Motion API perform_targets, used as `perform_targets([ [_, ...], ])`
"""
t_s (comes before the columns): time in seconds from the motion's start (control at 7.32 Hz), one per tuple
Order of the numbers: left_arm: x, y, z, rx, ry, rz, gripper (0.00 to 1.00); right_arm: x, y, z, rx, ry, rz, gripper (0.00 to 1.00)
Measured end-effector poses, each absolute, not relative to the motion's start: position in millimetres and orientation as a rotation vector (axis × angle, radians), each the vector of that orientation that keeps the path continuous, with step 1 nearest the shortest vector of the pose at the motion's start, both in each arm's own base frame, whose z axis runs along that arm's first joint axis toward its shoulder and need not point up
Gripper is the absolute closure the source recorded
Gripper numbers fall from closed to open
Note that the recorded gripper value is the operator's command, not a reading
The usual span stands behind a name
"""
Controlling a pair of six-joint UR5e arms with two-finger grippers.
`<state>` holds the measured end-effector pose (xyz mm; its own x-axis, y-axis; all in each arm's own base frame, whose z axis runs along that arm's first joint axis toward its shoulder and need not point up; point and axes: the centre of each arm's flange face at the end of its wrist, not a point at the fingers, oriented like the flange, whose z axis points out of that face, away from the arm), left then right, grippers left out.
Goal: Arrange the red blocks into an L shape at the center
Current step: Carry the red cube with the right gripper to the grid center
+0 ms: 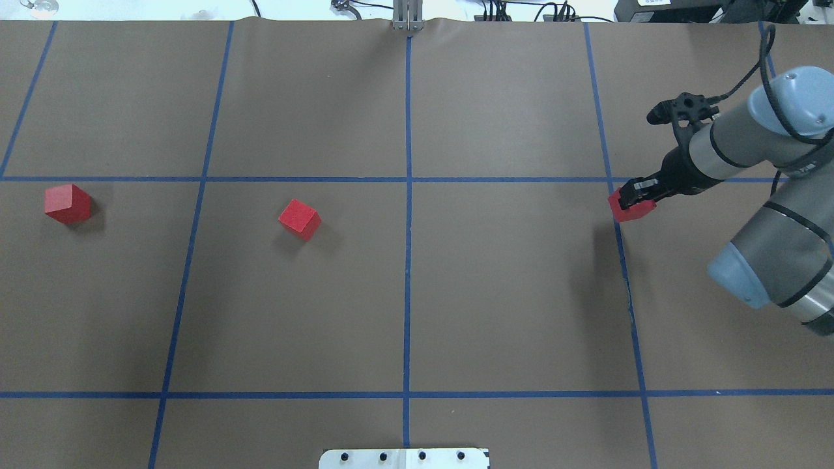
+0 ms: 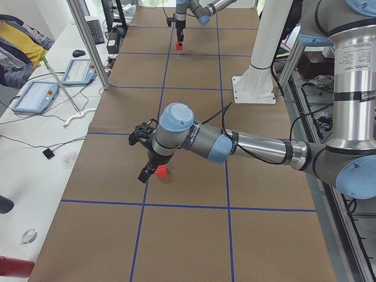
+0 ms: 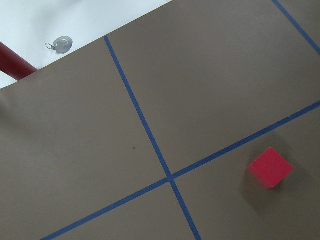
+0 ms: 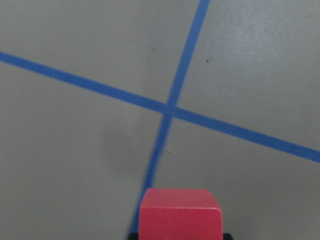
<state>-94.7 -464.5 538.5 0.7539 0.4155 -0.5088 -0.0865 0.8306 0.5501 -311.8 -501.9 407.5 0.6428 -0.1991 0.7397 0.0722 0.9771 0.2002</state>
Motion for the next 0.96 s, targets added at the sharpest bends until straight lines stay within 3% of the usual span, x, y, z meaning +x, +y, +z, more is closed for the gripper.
perform_targets([
  [0.41,-94,-465,539,0.527,0.667,0.287,0.00,-431,-461,256,0.026,-0.880,0.032,1.00],
  [0.96,-94,-465,539,0.525,0.667,0.288,0.00,-589,-407,165,0.011,-0.850,0.178,0.94],
])
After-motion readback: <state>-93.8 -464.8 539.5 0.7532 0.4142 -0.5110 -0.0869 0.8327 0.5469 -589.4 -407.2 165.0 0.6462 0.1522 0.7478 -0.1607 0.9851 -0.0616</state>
